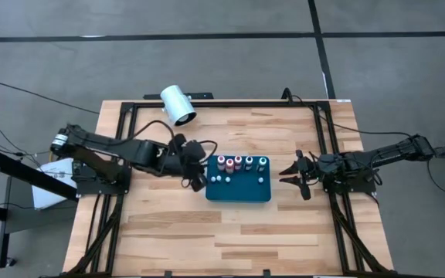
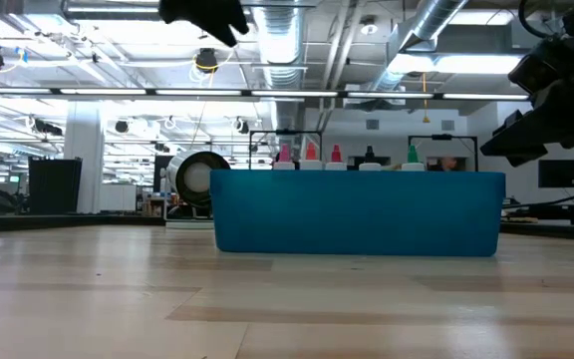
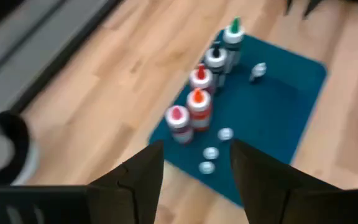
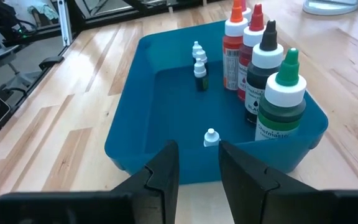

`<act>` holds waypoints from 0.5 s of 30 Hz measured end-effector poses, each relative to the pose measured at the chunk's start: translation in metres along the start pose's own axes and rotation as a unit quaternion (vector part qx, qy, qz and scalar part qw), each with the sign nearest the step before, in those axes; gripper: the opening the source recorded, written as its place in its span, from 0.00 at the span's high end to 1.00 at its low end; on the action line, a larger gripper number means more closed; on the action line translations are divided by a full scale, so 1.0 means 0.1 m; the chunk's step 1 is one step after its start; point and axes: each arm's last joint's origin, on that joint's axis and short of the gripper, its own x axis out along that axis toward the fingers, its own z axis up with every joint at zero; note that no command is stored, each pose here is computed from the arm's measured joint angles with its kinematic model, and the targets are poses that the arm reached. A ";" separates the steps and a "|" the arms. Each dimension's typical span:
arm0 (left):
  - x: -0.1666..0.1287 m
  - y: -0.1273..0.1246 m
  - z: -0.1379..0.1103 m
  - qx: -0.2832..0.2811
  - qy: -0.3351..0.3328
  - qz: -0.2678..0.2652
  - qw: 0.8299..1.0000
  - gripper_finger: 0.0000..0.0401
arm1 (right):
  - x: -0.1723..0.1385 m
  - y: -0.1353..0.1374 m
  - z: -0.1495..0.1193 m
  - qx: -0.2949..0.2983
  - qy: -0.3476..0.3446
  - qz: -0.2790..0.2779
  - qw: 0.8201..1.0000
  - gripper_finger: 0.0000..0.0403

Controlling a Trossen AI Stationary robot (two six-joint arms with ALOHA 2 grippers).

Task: Pick & Place food coloring
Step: Return to Home Position

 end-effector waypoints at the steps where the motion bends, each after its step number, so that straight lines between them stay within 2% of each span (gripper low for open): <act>1: -0.02 0.00 -0.02 0.007 -0.001 0.012 1.000 0.56 | 0.00 0.00 0.00 0.000 0.000 0.000 1.000 0.75; 6: -0.08 0.03 -0.08 0.041 -0.007 0.029 0.999 0.56 | 0.00 0.01 0.01 0.000 -0.003 0.006 1.000 0.75; 10: -0.03 0.13 -0.28 0.020 -0.025 0.022 0.999 0.56 | -0.02 0.04 0.02 -0.002 -0.008 0.040 0.999 0.75; 15: -0.04 0.30 -0.63 -0.032 -0.101 -0.063 0.992 0.56 | -0.06 0.09 0.03 -0.004 -0.011 0.110 0.994 0.75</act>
